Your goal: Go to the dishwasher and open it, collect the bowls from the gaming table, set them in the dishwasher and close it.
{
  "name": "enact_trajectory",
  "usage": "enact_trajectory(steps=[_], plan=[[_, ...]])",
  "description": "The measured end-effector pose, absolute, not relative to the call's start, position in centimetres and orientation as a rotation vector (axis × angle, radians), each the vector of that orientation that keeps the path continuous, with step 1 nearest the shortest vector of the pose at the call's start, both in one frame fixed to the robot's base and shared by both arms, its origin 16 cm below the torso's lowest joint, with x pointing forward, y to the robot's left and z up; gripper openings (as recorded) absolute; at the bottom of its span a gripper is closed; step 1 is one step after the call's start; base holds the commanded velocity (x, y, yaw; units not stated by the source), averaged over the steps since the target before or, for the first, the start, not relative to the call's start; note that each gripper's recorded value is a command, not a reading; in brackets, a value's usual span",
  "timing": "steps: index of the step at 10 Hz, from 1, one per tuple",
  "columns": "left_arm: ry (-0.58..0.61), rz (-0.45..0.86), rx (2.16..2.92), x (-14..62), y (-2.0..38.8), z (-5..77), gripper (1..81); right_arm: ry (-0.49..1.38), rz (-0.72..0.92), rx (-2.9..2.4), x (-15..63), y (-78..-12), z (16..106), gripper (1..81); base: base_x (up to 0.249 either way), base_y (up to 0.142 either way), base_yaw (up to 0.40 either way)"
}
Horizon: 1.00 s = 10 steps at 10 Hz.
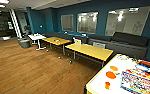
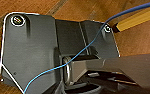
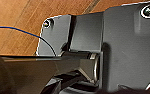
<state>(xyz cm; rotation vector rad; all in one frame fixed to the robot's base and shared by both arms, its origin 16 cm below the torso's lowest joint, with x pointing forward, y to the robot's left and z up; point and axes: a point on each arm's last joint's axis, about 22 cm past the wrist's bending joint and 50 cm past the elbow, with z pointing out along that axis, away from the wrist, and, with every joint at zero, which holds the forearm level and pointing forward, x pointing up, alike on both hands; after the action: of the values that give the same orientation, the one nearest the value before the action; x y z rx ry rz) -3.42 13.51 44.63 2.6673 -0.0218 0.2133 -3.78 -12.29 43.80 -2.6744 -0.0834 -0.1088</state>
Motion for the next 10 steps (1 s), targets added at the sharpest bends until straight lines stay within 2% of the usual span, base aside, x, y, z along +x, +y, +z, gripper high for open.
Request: enact_trajectory(steps=[8, 10], plan=[[-0.022, 0.212, 2.667, -3.45, 13.49, 44.63, 81.1, -0.086, -0.105, -2.675, -3.91, -12.3, 43.79, 81.1, 0.009, 0.0, 0.0], [-0.022, 0.206, 2.668, -3.71, 13.48, 44.62, 81.1, -0.086, -0.104, -2.675, -3.94, -12.31, 43.79, 81.1, 0.0, 0.0, -0.108]])
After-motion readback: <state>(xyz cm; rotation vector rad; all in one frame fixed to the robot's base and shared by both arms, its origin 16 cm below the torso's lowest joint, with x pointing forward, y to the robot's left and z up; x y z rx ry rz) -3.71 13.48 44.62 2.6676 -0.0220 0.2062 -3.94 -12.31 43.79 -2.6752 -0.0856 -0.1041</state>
